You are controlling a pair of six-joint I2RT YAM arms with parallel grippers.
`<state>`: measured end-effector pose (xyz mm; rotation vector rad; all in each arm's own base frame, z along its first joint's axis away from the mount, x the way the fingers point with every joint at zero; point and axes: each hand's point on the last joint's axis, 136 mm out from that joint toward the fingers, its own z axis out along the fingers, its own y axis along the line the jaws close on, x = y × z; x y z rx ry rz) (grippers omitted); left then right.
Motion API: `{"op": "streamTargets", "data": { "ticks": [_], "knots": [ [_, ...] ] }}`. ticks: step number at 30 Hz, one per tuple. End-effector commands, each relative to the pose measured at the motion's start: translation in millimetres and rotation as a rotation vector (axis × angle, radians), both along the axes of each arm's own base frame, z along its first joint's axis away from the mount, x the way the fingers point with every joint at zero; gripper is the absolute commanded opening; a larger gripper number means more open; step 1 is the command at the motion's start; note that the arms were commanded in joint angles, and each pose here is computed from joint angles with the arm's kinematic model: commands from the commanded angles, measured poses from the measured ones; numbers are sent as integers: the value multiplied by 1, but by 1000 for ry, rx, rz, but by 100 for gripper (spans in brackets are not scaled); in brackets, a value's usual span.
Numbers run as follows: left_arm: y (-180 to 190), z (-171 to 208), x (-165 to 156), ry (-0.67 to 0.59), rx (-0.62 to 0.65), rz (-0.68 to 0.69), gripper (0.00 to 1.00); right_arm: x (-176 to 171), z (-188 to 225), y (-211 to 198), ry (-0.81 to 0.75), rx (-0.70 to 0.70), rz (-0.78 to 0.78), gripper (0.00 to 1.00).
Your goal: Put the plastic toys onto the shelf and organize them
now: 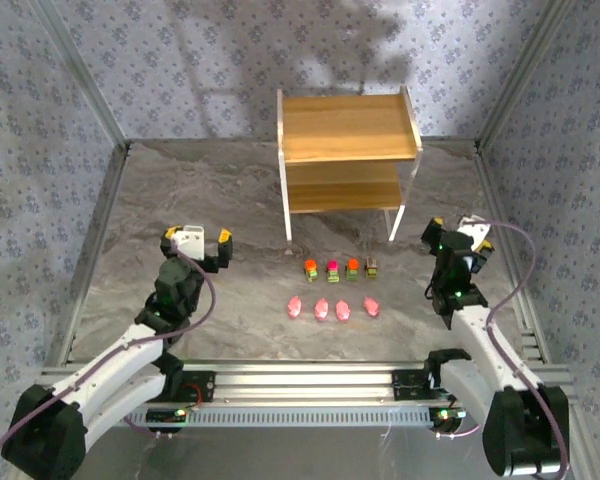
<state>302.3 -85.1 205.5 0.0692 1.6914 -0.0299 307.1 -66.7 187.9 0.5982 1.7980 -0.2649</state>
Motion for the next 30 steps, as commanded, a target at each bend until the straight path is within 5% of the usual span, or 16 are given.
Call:
{"op": "streamTargets", "data": {
  "ticks": [1,9,13,23,30],
  "knots": [
    [-10,1,2,93,-88,2,100,-39,-5,-18,130,81,-199,100],
    [-71,-7,-10,178,-108,-176,99,-59,17,30,134,4,-36,100],
    [-70,-18,-13,225,-93,-92,100,-65,19,58,168,-52,94,100],
    [-91,-38,-24,269,-59,-142,100,-88,22,125,116,-223,339,100],
    [-110,-44,-24,303,-50,-196,96,-97,-3,162,206,-203,465,100]
  ]
}}
